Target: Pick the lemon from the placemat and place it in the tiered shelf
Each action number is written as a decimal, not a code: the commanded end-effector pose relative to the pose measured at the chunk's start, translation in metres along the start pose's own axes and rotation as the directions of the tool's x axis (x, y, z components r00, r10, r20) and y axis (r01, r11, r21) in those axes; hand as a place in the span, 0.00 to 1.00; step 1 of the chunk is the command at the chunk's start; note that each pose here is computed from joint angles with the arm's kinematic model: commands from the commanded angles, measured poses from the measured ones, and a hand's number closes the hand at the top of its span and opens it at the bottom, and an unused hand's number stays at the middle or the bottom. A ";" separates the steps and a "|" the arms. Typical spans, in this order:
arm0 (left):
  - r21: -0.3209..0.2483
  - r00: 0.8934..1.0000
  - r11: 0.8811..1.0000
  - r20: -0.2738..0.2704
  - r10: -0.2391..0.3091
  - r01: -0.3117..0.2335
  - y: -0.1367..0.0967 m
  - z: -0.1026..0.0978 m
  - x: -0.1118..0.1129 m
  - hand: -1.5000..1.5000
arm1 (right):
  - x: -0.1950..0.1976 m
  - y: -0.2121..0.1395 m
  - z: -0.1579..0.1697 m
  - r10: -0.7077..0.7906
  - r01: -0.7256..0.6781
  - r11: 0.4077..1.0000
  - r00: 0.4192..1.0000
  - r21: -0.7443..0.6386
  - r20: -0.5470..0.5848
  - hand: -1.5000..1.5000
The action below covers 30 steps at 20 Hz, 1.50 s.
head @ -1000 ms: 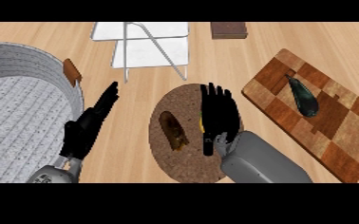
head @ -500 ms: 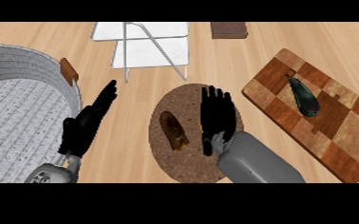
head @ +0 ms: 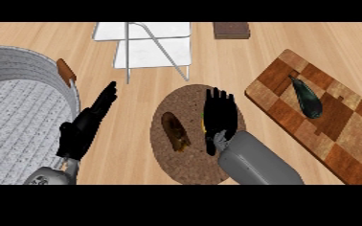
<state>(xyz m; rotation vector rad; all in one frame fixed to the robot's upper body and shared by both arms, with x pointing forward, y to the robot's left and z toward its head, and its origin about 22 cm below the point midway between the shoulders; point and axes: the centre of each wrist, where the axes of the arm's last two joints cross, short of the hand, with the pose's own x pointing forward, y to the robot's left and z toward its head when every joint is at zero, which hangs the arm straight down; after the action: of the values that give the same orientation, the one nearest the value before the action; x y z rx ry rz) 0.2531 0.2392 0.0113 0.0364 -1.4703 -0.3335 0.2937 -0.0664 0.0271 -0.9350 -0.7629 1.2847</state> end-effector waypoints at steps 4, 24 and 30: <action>0.067 0.985 0.998 -0.170 0.020 -0.008 0.019 0.013 -0.040 0.50 | -0.011 0.011 -0.013 0.024 -0.024 0.999 1.000 0.040 -0.016 1.00; 0.045 0.987 0.999 -0.161 0.015 -0.008 0.000 0.020 -0.045 0.50 | 0.033 0.011 0.032 -0.258 0.249 0.962 0.964 -0.115 -0.070 1.00; 0.062 0.985 0.998 -0.169 0.017 -0.007 0.003 0.020 -0.046 0.50 | 0.038 -0.052 0.053 -0.349 0.324 0.901 0.937 -0.288 -0.037 1.00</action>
<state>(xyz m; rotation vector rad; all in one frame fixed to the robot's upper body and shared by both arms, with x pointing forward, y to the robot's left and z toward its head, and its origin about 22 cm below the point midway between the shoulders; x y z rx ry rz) 0.2513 0.2342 0.0048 0.0413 -1.4463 -0.3130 0.2742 -0.0309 0.0596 -0.9552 -1.0139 1.0072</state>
